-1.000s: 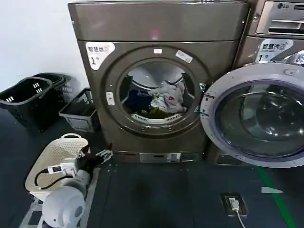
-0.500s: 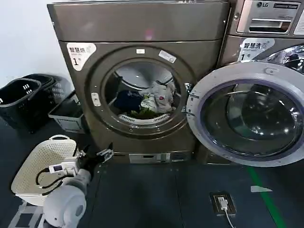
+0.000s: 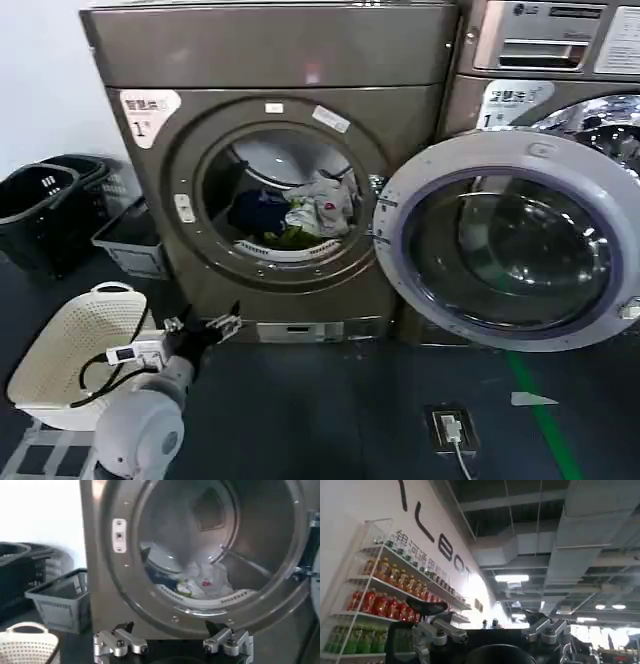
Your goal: Grasp the clothes from the dryer.
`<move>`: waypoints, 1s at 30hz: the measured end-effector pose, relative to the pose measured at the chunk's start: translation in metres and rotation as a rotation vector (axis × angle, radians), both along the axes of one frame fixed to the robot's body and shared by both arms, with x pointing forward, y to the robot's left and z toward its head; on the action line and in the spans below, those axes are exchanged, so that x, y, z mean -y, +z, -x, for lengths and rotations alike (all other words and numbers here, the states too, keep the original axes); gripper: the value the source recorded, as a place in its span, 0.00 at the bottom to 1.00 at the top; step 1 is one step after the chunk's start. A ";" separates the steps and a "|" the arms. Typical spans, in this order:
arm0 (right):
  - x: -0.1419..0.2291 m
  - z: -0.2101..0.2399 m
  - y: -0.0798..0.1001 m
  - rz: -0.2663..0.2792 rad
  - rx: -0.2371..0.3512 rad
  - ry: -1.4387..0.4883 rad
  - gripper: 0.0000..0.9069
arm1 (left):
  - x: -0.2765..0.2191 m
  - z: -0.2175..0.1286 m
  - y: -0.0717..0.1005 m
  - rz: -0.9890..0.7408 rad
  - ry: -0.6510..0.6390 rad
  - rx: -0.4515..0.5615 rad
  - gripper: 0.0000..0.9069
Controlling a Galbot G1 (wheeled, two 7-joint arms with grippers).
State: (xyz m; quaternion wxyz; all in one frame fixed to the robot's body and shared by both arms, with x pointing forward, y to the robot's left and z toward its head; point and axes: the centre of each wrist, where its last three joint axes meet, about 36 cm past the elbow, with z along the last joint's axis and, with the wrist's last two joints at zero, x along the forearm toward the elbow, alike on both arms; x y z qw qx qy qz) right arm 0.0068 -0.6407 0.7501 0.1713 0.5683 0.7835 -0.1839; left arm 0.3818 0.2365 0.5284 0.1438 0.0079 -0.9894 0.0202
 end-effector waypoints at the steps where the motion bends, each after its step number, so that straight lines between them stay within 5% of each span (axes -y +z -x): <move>1: 0.000 0.000 0.000 0.000 -0.001 0.001 1.00 | 0.000 0.000 0.000 0.000 0.000 0.000 1.00; 30: -0.004 -0.004 0.000 0.041 -0.008 0.046 1.00 | 0.002 0.001 -0.001 0.006 -0.005 -0.002 1.00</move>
